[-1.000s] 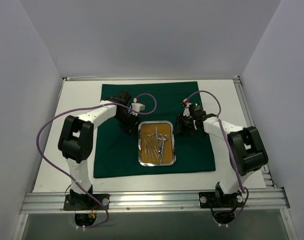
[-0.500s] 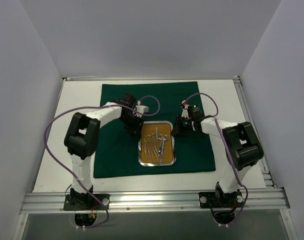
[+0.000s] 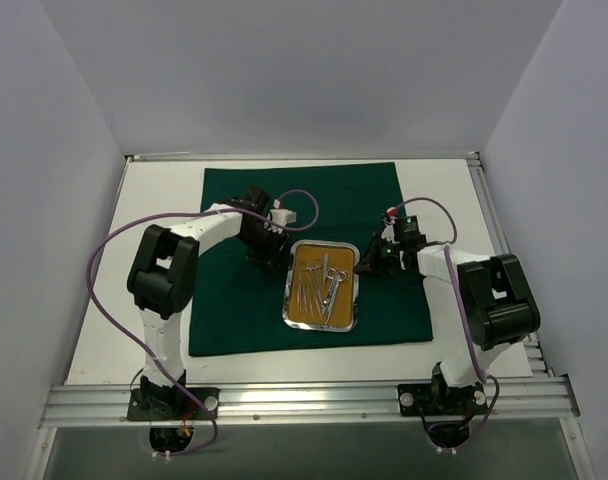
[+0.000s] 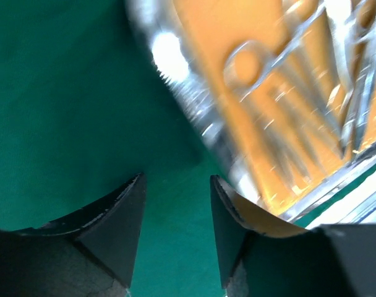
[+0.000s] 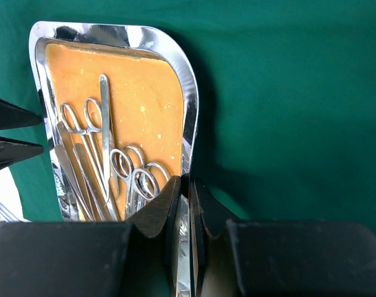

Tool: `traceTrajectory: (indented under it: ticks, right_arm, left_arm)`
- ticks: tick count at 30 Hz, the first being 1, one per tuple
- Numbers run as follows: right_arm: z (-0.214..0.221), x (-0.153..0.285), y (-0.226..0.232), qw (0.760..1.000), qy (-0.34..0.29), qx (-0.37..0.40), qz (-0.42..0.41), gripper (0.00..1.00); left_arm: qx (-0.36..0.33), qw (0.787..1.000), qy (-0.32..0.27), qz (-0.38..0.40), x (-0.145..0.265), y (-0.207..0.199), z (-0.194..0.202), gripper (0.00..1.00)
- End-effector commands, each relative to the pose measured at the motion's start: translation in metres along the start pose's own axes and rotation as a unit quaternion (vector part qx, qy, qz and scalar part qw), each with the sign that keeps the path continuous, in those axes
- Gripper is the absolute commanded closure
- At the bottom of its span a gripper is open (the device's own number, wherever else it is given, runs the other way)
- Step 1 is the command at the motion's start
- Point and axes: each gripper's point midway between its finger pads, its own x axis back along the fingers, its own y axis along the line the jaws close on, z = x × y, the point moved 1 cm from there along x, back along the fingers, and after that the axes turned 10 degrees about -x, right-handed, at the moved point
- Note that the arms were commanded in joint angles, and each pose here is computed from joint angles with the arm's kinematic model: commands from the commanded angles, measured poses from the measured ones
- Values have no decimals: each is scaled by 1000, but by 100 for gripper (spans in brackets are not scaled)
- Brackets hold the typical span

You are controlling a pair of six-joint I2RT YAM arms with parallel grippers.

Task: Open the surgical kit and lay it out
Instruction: Move the container from the surgical kit.

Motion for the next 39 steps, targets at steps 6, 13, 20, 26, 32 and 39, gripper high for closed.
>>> traceTrajectory:
  ticks: [6, 13, 20, 26, 32, 39]
  right_arm:
    - [-10, 32, -32, 996, -52, -66, 34, 100]
    - [-21, 62, -60, 983, -113, -137, 43, 100]
    - [-19, 85, -69, 970, -159, -176, 55, 100]
    - [-4, 95, -86, 956, -182, -217, 73, 100]
    - [12, 106, -99, 943, -201, -248, 98, 100]
    - [49, 116, -110, 945, -161, -253, 133, 100]
  left_arm:
    - [-14, 997, -57, -50, 44, 26, -19, 43]
    - [28, 991, -42, -122, 52, 76, 3, 43]
    - [51, 987, -11, -152, 45, 103, 26, 43]
    - [52, 987, -15, -149, 45, 105, 27, 43]
    - [47, 987, -16, -154, 47, 106, 29, 43]
    - [42, 986, -23, -159, 50, 109, 27, 43]
